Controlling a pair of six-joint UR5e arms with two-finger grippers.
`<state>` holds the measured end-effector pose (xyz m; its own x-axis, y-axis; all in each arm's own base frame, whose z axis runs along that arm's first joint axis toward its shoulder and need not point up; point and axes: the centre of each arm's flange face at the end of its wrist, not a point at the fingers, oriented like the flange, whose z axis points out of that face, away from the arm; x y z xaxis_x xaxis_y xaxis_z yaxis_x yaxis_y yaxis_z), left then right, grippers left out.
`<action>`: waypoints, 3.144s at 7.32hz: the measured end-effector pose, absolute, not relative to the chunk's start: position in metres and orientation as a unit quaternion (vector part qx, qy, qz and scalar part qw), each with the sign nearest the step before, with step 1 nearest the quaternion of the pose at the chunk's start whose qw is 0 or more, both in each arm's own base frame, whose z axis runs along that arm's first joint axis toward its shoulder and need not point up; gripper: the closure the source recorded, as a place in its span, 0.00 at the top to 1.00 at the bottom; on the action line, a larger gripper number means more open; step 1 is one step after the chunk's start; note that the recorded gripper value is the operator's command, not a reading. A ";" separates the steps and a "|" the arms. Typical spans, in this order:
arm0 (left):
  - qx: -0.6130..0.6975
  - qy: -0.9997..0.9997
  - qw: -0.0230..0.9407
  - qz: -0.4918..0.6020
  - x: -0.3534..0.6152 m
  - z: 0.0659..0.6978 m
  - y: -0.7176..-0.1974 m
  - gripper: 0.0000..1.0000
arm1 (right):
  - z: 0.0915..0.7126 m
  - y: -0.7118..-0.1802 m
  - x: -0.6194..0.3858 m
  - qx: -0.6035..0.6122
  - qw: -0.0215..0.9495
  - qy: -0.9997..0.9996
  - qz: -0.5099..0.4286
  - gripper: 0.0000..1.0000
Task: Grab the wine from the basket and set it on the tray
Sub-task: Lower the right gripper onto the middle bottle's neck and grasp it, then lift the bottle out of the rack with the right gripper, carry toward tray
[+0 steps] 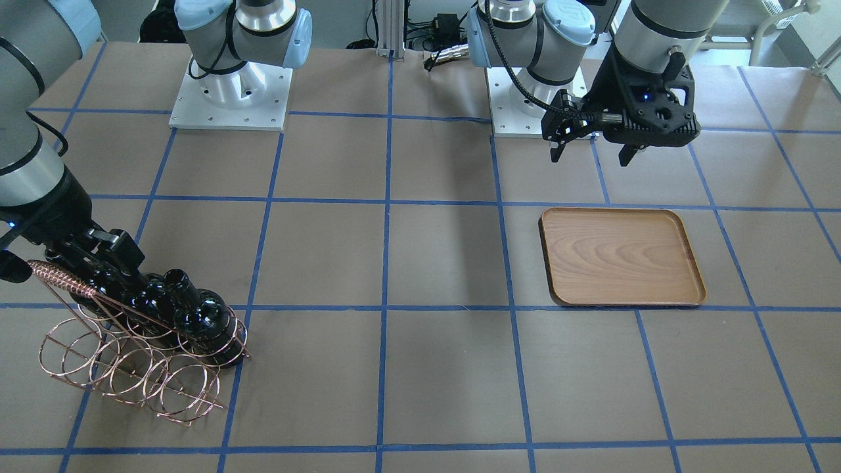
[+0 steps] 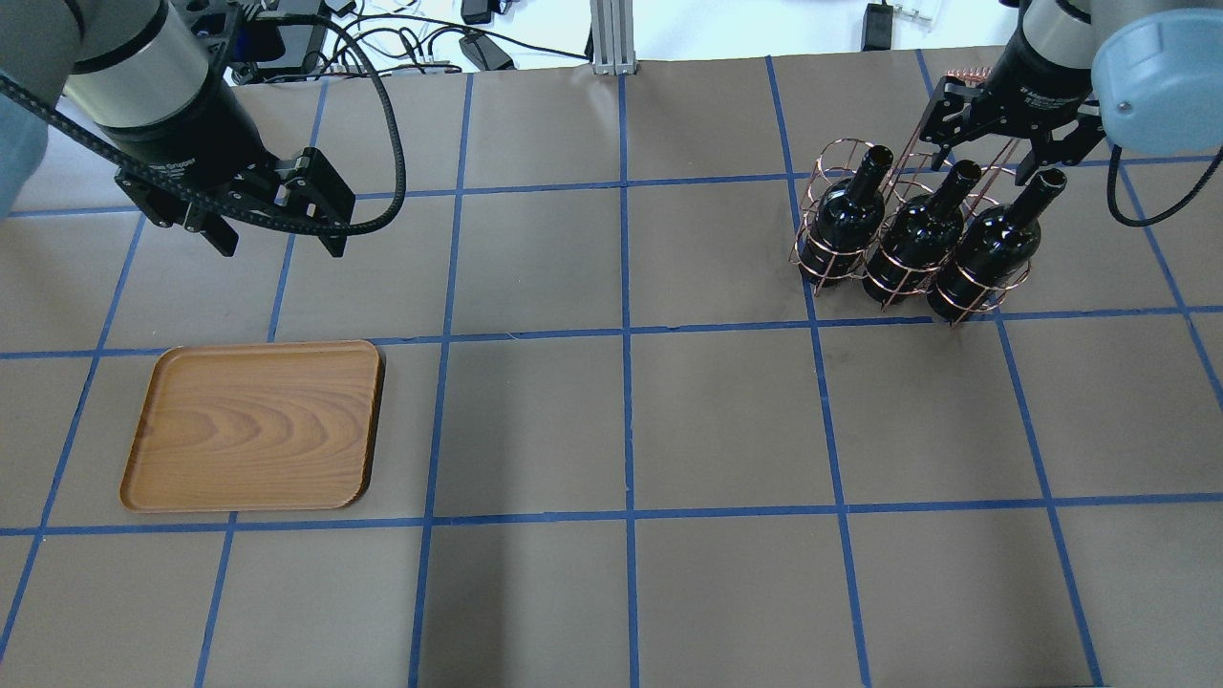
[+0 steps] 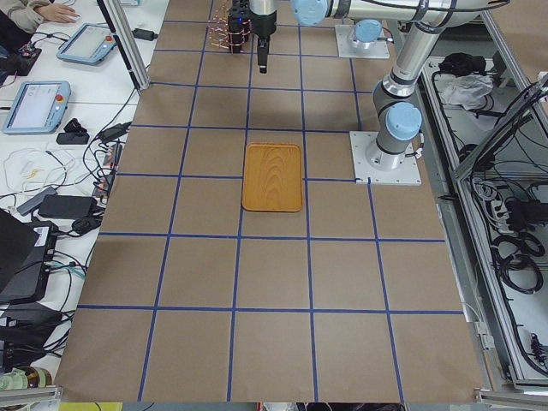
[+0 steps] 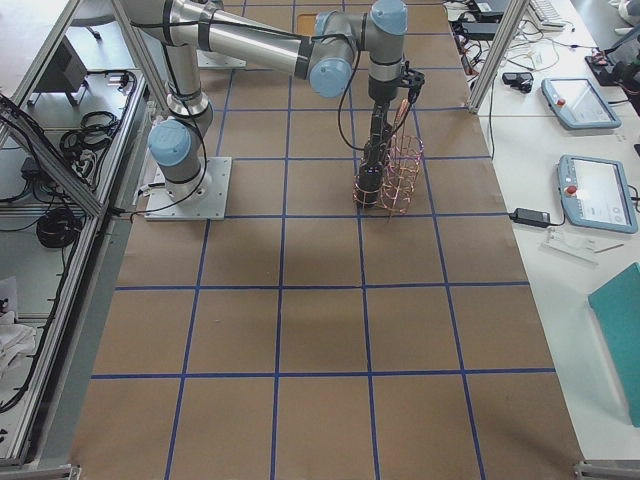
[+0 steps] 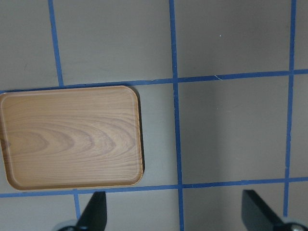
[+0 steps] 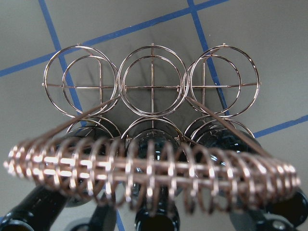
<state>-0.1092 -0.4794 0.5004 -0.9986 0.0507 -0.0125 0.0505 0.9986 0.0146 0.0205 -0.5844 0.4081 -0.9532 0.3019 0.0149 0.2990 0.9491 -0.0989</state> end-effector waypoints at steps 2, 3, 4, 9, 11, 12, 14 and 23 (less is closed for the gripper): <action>0.022 1.000 0.006 0.004 -0.108 0.502 -0.479 1.00 | 0.396 -0.590 0.020 -0.152 0.011 -0.987 0.042 0.81; 0.022 1.000 0.006 0.002 -0.106 0.502 -0.480 1.00 | 0.391 -0.590 0.020 -0.152 0.011 -0.988 0.038 0.76; 0.022 1.000 0.007 -0.001 -0.105 0.501 -0.482 1.00 | 0.388 -0.589 0.020 -0.151 0.011 -0.988 0.035 0.66; 0.027 0.999 0.007 -0.016 -0.109 0.506 -0.483 1.00 | 0.383 -0.587 0.021 -0.150 0.010 -0.988 0.025 0.15; 0.028 0.999 0.007 -0.017 -0.109 0.507 -0.481 1.00 | 0.385 -0.588 0.024 -0.150 -0.002 -0.988 0.027 0.00; 0.028 0.999 0.008 -0.017 -0.109 0.508 -0.480 1.00 | 0.388 -0.589 0.025 -0.149 -0.008 -0.988 0.031 0.00; 0.027 0.999 0.008 -0.019 -0.108 0.510 -0.479 1.00 | 0.398 -0.588 0.026 -0.146 -0.011 -0.989 0.030 0.00; 0.035 0.999 0.006 -0.017 -0.104 0.511 -0.478 1.00 | 0.558 -0.509 0.179 -0.139 0.010 -0.990 0.024 0.00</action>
